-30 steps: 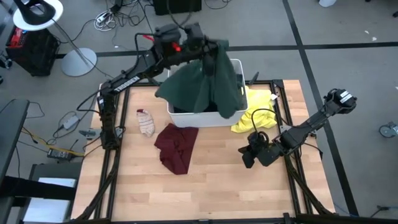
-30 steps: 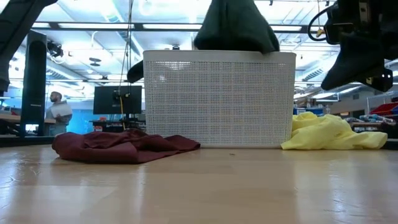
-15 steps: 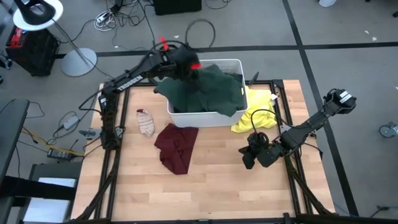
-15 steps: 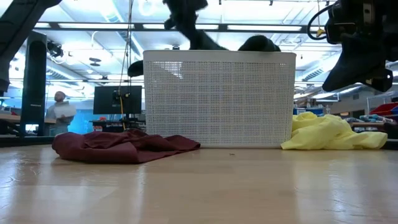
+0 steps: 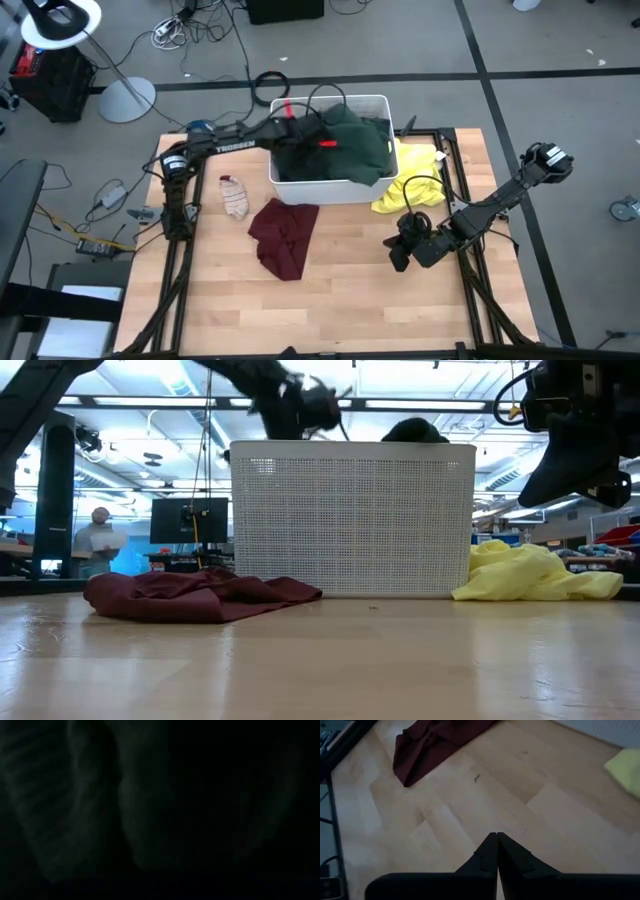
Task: Sort clothes
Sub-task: Put the green polo shirt into the white bin, then put the yellow polo shirt into the white bin
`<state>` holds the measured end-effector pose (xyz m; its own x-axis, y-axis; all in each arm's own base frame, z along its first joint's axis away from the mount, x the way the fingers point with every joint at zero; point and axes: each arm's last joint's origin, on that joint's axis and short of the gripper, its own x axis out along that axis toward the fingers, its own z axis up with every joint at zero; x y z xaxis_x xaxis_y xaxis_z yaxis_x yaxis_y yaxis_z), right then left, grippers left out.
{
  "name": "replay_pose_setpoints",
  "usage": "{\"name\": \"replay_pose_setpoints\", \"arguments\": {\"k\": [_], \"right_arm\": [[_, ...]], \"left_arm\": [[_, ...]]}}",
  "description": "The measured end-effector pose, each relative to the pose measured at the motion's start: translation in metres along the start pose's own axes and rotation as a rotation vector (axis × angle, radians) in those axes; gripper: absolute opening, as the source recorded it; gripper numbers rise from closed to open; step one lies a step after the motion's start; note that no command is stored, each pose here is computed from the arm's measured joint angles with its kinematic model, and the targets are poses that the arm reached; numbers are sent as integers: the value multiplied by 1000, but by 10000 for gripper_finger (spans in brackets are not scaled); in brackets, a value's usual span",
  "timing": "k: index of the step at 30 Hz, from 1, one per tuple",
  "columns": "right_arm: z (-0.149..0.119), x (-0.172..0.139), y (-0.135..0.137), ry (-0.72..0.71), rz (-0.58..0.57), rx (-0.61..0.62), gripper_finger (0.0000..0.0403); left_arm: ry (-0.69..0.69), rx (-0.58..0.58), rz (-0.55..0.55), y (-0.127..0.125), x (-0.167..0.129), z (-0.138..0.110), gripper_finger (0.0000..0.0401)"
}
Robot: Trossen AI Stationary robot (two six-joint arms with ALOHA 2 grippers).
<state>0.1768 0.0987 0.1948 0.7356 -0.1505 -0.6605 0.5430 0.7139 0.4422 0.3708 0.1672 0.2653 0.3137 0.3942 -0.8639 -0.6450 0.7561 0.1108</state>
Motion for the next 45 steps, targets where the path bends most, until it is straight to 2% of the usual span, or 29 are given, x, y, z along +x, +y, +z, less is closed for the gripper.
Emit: {"name": "replay_pose_setpoints", "arguments": {"k": [4,8,12,16,26,33,37,41,45], "right_arm": [[-1,0,1,24,13,37,2],[-3,-1,2,43,23,46,4],[-3,-1,2,43,24,46,8],[-2,-1,2,43,24,47,3],[-2,-1,1,25,10,43,9],[-1,0,0,21,6,38,3],[0,0,0,18,4,40,3],[0,0,0,18,4,48,7],[-1,0,-1,21,-7,77,3]], "left_arm": [[-20,-62,-50,-2,25,-13,5],[-12,-108,-54,-3,36,-24,6],[-14,-149,-36,-3,39,-27,11],[-7,-149,-56,-3,33,-20,37],[-12,-114,-103,0,-12,10,130],[-71,-11,-127,0,-61,32,137],[-90,6,-136,-1,-91,38,137],[-32,65,-124,1,-120,33,137],[-35,128,-113,-6,-142,28,137]]}}
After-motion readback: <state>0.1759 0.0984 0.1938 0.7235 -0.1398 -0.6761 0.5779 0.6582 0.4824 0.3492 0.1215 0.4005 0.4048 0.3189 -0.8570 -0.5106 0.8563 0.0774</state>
